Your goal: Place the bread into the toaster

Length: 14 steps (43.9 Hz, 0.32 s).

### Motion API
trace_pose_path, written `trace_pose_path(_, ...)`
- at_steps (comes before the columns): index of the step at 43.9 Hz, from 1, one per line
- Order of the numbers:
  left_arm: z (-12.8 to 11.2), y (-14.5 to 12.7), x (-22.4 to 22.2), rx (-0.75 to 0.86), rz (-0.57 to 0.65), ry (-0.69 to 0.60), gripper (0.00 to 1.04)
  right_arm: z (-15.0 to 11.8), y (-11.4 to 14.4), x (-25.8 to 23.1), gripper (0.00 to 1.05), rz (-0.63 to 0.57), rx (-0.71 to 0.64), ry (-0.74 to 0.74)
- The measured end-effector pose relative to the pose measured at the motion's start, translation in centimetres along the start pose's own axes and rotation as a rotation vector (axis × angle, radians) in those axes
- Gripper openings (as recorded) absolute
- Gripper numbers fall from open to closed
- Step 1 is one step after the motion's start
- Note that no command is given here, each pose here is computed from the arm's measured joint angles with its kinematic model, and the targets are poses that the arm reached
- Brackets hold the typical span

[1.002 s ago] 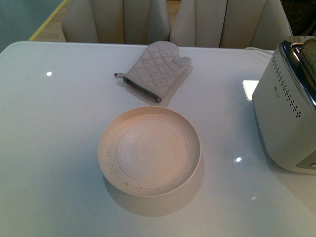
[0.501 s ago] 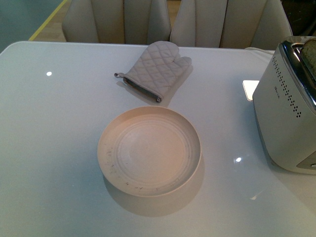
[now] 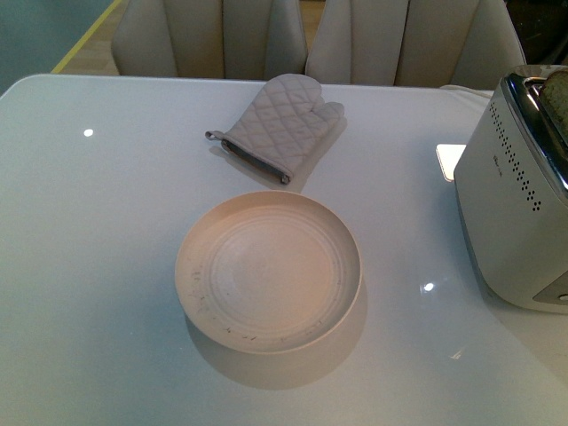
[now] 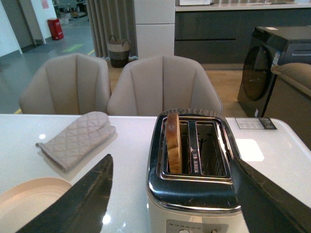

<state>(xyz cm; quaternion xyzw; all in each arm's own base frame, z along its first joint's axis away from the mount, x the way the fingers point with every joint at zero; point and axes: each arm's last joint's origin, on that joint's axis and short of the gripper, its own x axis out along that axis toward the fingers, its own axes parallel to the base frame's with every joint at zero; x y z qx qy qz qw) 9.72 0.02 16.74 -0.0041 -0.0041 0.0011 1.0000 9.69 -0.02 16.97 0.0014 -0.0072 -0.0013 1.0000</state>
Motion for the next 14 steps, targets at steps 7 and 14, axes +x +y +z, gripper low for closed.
trace_pose_path(7,0.00,0.00,0.00,0.000,0.000,0.000,0.98,0.00,0.00,0.00,0.97,0.000,0.000,0.000)
trace_pose_path(14,0.00,0.00,0.00,0.000,0.000,0.000,0.98,0.00,0.00,0.00,0.96,0.000,0.000,0.000)
